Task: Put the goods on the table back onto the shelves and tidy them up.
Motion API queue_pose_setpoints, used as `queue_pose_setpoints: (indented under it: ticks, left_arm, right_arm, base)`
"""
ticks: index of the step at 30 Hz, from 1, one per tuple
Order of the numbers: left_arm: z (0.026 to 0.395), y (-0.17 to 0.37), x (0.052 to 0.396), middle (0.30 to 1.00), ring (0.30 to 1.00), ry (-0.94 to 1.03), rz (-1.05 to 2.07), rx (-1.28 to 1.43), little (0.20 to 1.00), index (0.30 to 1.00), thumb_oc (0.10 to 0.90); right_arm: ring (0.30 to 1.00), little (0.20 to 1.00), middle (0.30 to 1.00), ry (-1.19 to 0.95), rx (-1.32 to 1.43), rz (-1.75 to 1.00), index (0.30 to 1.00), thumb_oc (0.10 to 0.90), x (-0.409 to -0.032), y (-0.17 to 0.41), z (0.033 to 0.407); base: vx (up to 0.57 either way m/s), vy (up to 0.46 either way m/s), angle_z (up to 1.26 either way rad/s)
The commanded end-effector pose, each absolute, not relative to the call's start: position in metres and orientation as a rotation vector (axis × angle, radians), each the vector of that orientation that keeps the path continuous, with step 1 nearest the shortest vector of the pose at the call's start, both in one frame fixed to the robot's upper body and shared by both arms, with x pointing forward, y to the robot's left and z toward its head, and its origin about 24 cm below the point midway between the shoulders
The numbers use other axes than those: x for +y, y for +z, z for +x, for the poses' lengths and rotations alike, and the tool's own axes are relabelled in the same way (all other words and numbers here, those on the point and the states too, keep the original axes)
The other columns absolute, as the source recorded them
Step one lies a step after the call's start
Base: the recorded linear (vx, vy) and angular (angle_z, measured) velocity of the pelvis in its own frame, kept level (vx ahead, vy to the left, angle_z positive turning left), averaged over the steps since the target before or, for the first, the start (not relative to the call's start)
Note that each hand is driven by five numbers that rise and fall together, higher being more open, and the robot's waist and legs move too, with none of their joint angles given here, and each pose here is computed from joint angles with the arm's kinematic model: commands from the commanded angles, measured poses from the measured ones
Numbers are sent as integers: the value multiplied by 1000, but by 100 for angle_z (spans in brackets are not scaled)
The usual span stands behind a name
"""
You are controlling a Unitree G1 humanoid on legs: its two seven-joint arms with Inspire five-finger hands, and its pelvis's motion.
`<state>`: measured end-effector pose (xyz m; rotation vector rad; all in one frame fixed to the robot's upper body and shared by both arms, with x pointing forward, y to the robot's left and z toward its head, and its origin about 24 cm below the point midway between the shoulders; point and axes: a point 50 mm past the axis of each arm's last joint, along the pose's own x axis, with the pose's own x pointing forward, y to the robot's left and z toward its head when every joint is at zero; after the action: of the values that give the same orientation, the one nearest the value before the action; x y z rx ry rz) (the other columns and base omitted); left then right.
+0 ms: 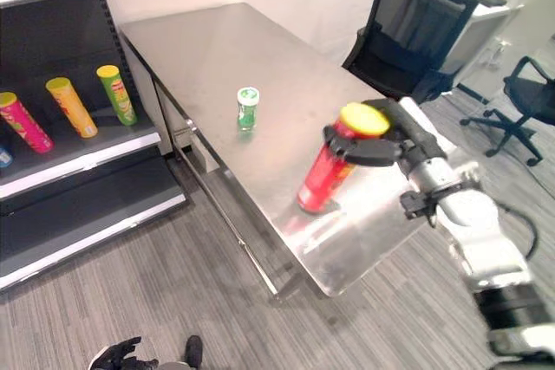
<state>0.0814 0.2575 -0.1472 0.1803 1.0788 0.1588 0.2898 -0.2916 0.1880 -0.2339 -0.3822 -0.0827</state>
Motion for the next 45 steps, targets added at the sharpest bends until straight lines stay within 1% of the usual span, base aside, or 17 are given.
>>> queue_pose_setpoints:
  ticks: [1, 2, 5, 7, 10, 14, 19, 22, 27, 35, 38, 39, 45]
  left_arm:
    - [98, -137, 275, 900, 900, 184, 226, 1029, 900, 900, 800]
    - [99, -136, 274, 900, 900, 186, 207, 1012, 900, 900, 800]
    - [105, -135, 271, 900, 900, 176, 204, 989, 900, 900, 800]
    - [105, -135, 271, 900, 900, 155, 228, 996, 900, 900, 800]
    - [105, -133, 276, 900, 900, 175, 243, 995, 900, 900, 800]
    - [105, -132, 278, 900, 900, 199, 242, 982, 900, 900, 800]
    - [106, -134, 271, 900, 900, 154, 259, 990, 900, 900, 800]
    - [112, -132, 274, 900, 900, 143, 294, 979, 900, 900, 800]
    - [111, -125, 292, 900, 900, 196, 336, 974, 900, 900, 800]
    - [105, -131, 287, 900, 900, 171, 335, 1018, 900, 900, 800]
    - [114, -130, 281, 900, 900, 170, 325, 989, 900, 900, 800]
    - [118, -130, 276, 900, 900, 165, 314, 970, 900, 900, 800]
    - [125, -126, 270, 900, 900, 198, 251, 909, 900, 900, 800]
  right_arm:
    - [300, 300, 300, -12, -839, -359, 300, 400, -267, 298, 277]
    - [300, 300, 300, 8, -942, -327, 300, 400, -259, 314, 269]
    - [300, 300, 300, -21, -1059, -385, 300, 400, -259, 335, 250]
    - [300, 300, 300, -41, -1090, -409, 300, 400, -261, 339, 241]
    - [300, 300, 300, -28, -1120, -444, 300, 400, -257, 342, 234]
    - [300, 300, 300, -3, -1105, -454, 300, 400, -252, 340, 236]
    - [300, 300, 300, 4, -1070, -492, 300, 400, -248, 331, 237]
    - [300, 300, 300, -17, -1063, -497, 300, 400, -248, 326, 239]
    - [300, 300, 300, -16, -1040, -516, 300, 400, -238, 312, 242]
    - [300, 300, 300, -13, -1008, -551, 300, 400, -240, 304, 242]
    - [300, 300, 300, 18, -986, -572, 300, 400, -234, 297, 244]
    - [300, 300, 300, 42, -973, -536, 300, 400, -229, 291, 247]
    - [300, 300, 300, 71, -883, -554, 300, 400, -219, 263, 254]
  base:
    - [-198, -315, 82]
    - [-207, -301, 82]
    - [-280, -100, 140]
    - [-212, 109, 158]
    - [-97, 209, 70]
    - [-15, 323, 45]
    - [11, 393, 34]
    - [-1, 459, 58]
    - [52, 368, 19]
    - [105, 140, 26]
    - [147, 39, 36]
    - [142, -6, 63]
    - [156, -45, 21]
